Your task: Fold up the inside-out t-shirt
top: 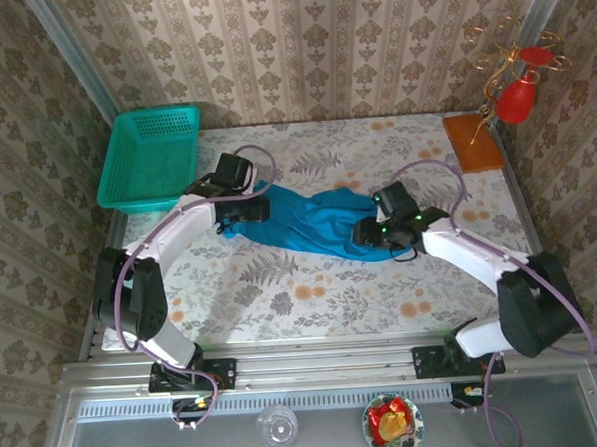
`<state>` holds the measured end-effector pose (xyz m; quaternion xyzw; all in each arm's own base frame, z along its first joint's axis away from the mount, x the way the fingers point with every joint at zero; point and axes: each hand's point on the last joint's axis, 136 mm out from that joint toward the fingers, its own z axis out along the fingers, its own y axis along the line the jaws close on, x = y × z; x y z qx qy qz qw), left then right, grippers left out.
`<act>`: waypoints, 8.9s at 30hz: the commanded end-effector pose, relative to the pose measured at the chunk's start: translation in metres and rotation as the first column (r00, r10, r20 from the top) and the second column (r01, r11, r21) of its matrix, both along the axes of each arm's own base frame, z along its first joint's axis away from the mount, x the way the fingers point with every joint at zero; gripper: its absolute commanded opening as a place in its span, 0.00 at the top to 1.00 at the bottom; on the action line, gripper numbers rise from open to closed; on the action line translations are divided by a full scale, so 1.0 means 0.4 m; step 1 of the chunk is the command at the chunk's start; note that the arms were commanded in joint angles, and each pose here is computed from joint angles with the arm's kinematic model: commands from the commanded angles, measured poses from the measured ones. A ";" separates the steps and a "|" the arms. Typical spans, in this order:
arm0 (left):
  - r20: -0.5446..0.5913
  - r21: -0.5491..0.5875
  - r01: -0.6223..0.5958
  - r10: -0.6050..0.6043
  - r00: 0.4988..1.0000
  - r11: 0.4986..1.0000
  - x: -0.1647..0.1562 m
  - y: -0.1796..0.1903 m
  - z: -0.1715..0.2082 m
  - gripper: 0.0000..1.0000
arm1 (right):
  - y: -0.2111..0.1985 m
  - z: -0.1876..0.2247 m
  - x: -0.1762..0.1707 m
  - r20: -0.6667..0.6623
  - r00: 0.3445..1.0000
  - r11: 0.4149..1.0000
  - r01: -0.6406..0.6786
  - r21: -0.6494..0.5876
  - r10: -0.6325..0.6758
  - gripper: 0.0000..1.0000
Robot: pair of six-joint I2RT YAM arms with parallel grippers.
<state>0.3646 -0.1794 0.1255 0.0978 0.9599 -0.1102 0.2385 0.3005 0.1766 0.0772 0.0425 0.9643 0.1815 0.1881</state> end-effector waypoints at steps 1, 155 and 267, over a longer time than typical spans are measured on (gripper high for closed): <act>0.000 0.091 -0.041 0.041 0.999 0.995 0.018 0.048 -0.033 0.53 | 0.056 -0.003 0.018 -0.007 1.000 1.000 -0.003 0.007 0.003 0.43; 0.426 0.055 0.729 -0.677 0.600 0.682 0.059 -0.375 -0.063 0.66 | -0.221 0.548 -0.051 0.342 0.927 0.911 0.001 -0.412 0.154 1.00; 0.455 -0.082 0.681 -0.581 0.675 0.728 -0.281 -0.487 0.080 0.22 | 0.019 0.486 0.071 0.404 0.911 0.950 -0.197 0.242 0.086 1.00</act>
